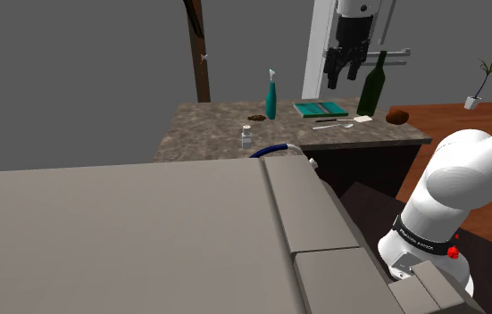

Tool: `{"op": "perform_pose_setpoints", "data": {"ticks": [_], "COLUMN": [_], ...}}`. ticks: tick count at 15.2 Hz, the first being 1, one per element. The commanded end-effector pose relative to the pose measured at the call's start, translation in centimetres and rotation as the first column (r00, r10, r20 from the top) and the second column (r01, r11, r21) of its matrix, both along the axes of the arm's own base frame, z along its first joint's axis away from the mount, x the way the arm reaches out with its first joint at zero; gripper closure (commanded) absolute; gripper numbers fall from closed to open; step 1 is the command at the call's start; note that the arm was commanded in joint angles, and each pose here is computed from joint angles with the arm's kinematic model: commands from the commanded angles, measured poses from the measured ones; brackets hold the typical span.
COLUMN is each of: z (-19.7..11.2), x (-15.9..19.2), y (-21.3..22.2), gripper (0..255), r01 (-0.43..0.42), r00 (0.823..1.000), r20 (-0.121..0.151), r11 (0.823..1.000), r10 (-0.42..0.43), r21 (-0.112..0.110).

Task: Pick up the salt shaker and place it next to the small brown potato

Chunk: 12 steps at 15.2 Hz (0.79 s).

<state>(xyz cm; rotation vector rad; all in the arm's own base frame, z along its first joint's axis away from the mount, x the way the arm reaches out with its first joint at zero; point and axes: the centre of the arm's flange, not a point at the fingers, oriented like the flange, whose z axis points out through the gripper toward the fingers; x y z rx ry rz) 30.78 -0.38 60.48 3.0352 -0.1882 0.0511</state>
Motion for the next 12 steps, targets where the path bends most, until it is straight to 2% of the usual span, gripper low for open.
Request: {"op": "perform_pose_setpoints", "data": {"ticks": [1,12], "z": [0.0,-7.0], "x": [0.0,12.8], "y": [0.0,1.3], "gripper": [0,0], "r01": [0.000,0.015], "r00": [1.000,1.000], "r20": [0.000,-0.017], "r11": [1.000,0.999], "r10": [0.000,-0.014], "r21": [0.000,0.043]}}
